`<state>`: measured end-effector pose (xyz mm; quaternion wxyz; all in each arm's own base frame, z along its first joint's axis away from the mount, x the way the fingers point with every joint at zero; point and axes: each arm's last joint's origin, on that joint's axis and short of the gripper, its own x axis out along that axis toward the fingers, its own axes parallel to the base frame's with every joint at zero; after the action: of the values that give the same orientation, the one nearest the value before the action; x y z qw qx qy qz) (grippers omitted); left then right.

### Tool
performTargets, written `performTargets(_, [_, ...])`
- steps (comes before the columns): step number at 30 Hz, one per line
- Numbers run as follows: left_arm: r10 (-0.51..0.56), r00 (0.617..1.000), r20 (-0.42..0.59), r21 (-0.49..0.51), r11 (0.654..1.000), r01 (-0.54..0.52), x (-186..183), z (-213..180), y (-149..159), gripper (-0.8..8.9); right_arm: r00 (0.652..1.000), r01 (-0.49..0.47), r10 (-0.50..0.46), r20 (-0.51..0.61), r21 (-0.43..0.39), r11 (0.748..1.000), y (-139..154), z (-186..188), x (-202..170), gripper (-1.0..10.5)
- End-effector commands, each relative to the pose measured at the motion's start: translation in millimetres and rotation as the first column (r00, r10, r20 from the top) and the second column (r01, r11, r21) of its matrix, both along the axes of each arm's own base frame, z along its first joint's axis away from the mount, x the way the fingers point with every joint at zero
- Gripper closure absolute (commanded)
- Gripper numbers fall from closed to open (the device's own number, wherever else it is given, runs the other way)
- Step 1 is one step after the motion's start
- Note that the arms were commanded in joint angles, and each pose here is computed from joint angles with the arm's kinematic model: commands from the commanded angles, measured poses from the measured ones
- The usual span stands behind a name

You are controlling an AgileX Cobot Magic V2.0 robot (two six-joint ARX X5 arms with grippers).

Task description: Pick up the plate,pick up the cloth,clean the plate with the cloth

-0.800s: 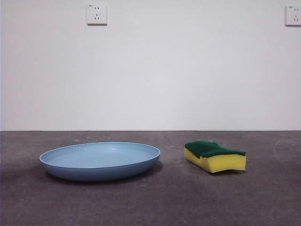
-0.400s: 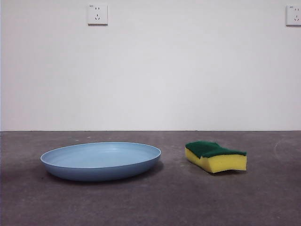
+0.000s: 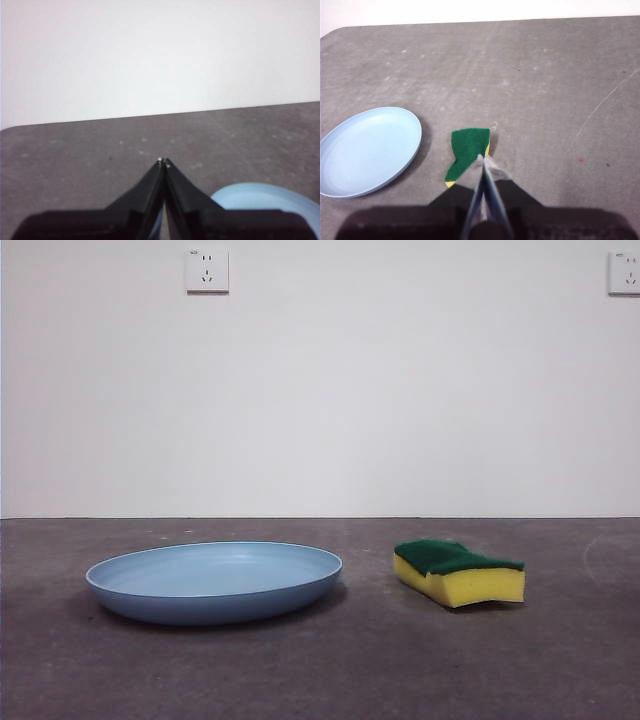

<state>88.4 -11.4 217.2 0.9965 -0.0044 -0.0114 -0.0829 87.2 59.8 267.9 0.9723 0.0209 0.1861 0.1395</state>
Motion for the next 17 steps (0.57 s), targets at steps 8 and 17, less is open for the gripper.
performTargets(8, [0.018, 0.991, -0.129, -0.021, 1.0, -0.021, 9, -62, 4, 8.17, 1.0, 0.004, -0.004, 0.001, 0.01, 1.0, 0, 0, 0, 9.5])
performTargets(17, [0.022, 0.978, -0.206, -0.019, 0.999, -0.027, 8, -70, 5, 8.17, 1.0, 0.004, -0.004, 0.001, 0.01, 1.0, 0, 0, 0, 9.5])
